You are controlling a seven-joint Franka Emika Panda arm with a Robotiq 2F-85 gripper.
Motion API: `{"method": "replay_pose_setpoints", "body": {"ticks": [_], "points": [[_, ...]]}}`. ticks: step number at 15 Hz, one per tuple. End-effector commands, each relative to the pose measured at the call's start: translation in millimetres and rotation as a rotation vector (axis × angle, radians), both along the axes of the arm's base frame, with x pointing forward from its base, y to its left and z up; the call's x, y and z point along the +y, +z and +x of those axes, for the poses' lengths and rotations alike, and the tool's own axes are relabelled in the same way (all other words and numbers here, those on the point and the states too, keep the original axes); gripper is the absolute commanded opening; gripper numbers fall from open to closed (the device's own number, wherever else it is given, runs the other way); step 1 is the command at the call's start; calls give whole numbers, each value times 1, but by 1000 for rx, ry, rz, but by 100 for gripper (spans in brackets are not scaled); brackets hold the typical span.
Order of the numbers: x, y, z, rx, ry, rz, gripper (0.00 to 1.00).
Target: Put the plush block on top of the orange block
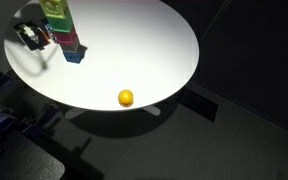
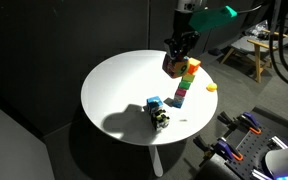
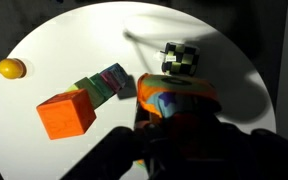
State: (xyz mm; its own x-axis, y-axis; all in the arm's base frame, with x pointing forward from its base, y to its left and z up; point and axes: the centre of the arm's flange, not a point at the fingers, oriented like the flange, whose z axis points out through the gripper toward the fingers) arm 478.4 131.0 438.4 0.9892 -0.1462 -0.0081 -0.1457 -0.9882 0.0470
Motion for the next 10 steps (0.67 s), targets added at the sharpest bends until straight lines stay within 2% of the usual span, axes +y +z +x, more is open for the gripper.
{"method": "replay_pose_setpoints", "body": {"ticks": [1,10], "points": [[-8,20,-18,-33,-29,11,19],[-36,47,-22,-67,-89,38,19]]}}
